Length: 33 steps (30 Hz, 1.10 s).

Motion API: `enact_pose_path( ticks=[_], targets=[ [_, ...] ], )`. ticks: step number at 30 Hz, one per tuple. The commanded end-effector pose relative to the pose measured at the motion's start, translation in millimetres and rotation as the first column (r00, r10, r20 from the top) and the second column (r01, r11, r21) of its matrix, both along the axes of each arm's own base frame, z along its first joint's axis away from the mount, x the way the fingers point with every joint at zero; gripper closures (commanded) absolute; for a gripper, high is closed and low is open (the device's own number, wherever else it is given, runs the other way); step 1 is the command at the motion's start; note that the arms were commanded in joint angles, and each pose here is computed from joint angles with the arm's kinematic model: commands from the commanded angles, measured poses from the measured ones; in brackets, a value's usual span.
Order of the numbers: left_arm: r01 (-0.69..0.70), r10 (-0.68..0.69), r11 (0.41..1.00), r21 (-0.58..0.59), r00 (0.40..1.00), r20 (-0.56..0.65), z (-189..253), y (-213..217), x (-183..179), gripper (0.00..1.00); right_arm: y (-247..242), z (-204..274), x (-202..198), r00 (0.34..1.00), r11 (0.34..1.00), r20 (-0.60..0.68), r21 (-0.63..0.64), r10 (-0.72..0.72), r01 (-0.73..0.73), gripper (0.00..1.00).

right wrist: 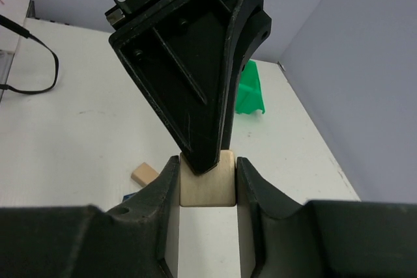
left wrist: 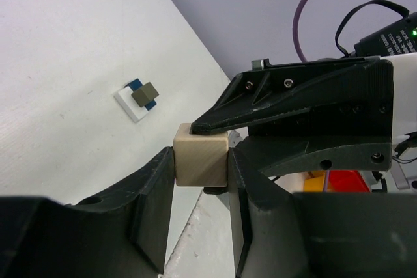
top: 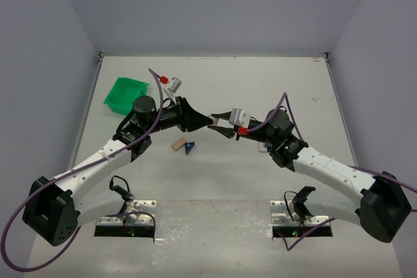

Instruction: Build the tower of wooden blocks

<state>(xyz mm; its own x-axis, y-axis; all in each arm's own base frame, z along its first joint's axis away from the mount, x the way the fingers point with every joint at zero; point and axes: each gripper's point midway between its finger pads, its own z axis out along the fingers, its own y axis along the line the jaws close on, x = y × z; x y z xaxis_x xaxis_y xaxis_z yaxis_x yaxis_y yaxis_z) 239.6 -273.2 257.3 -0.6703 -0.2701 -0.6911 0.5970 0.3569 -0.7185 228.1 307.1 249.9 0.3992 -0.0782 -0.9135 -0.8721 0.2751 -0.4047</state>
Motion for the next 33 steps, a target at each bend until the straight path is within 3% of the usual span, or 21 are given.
enact_pose_path(
  ticks=[1, 3, 5, 6, 10, 11, 18, 22, 25, 29, 31, 33],
  targets=[
    [-0.014, 0.016, 1.000, -0.025, 0.997, 0.076, 18.1, 0.8, 1.2, 1.00, 1.0, 26.5, 9.2, 0.997, 0.998, 0.069, 0.048, -0.042, 0.039, 0.78],
    [0.001, 0.001, 1.000, -0.029, 0.997, 0.074, 19.2, -1.0, -0.3, 1.00, -1.9, 28.2, 18.6, 0.994, 0.995, 0.063, 0.045, -0.092, 0.089, 0.84],
    [-0.001, 0.004, 1.000, -0.031, 0.997, 0.078, 21.1, -1.1, 0.8, 0.80, -2.3, 25.1, 24.2, 0.992, 0.993, 0.046, 0.024, -0.115, 0.114, 0.91],
    [-0.009, 0.012, 1.000, -0.029, 0.997, 0.078, 21.4, -0.5, 2.3, 0.70, -2.3, 20.2, 25.7, 0.992, 0.993, 0.032, 0.006, -0.121, 0.121, 0.92],
    [-0.079, 0.078, 0.997, 0.006, 0.993, 0.085, 24.5, 5.4, 13.9, 0.11, -3.4, 23.8, 36.7, 0.987, 0.986, 0.013, -0.033, -0.162, 0.162, 0.96],
    [-0.107, 0.105, 0.994, 0.017, 0.990, 0.090, 26.6, 8.4, 18.0, 0.00, -4.1, 27.1, 41.6, 0.984, 0.983, 0.013, -0.044, -0.179, 0.179, 0.97],
    [-0.266, 0.252, 0.961, 0.072, 0.955, 0.153, 43.7, 28.3, 38.1, 0.00, -17.9, 15.6, 67.9, 0.973, 0.955, -0.075, -0.223, -0.219, 0.198, 1.00],
    [-0.406, 0.382, 0.904, 0.132, 0.907, 0.179, 37.2, 51.7, 51.6, 0.00, -69.6, -0.2, 81.3, 0.962, 0.943, -0.165, -0.290, -0.218, 0.164, 0.99],
    [-0.571, 0.549, 0.785, 0.240, 0.821, 0.157, 12.2, 86.1, 66.7, 0.00, -98.3, 7.2, 86.4, 0.970, 0.931, -0.141, -0.337, -0.197, 0.140, 0.98],
    [-0.734, 0.756, 0.542, 0.409, 0.638, 0.144, -26.1, 138.8, 78.6, 0.00, -140.0, -15.2, 88.0, 0.972, 0.895, -0.149, -0.434, -0.180, 0.099, 0.97],
    [-0.753, 0.797, 0.462, 0.469, 0.584, 0.152, -40.5, 152.1, 81.9, 0.00, -157.7, -38.7, 80.2, 0.961, 0.878, -0.228, -0.477, -0.159, 0.032, 0.97],
    [-0.757, 0.812, 0.419, 0.502, 0.560, 0.166, -48.1, 157.9, 85.4, 0.00, -171.8, -56.6, 80.8, 0.952, 0.845, -0.253, -0.535, -0.171, 0.010, 0.97]
  ],
)
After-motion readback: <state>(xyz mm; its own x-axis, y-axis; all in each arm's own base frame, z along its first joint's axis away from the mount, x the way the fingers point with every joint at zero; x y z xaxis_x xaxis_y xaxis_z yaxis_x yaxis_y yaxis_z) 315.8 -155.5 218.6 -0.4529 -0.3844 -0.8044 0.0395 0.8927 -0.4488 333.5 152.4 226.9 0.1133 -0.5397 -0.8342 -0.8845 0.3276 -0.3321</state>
